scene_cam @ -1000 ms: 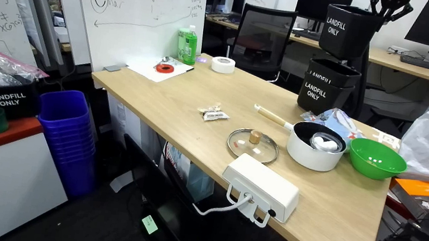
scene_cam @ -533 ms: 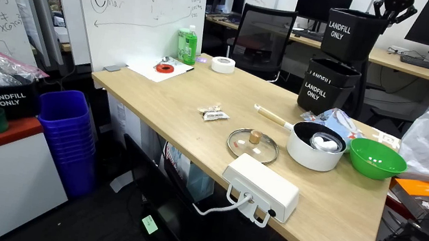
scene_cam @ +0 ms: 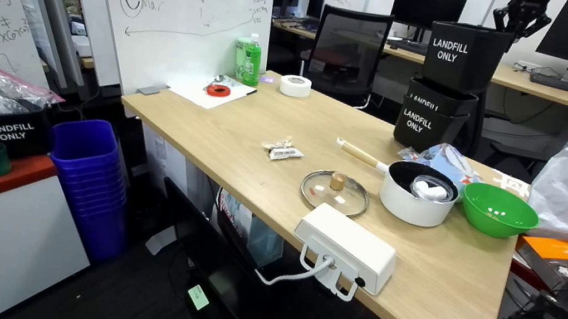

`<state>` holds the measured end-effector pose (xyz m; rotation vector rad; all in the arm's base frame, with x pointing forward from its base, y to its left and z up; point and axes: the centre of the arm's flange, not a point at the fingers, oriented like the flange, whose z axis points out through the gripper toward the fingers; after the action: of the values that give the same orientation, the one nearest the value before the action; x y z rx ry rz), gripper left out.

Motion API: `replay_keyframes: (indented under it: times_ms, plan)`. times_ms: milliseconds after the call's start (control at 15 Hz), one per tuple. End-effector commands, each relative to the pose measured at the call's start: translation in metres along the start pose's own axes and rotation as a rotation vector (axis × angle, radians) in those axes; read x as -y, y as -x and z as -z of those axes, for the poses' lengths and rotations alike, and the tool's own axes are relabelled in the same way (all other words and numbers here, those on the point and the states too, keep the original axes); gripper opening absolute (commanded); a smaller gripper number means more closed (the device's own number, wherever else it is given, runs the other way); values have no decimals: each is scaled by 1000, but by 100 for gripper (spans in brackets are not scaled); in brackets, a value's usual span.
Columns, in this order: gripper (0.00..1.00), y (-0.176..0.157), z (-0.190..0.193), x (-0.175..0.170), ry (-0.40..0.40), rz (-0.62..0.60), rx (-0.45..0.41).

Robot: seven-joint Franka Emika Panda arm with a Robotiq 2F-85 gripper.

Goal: Stack the lone bin with the rest of the bins

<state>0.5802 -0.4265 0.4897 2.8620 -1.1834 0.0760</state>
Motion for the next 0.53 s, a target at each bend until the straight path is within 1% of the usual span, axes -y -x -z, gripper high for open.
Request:
replay_keyframes:
  times_ms: [0, 467]
  plan:
    - [1, 1, 0, -2, 14, 57, 27]
    - [1, 1, -9, 11, -8, 46, 65]
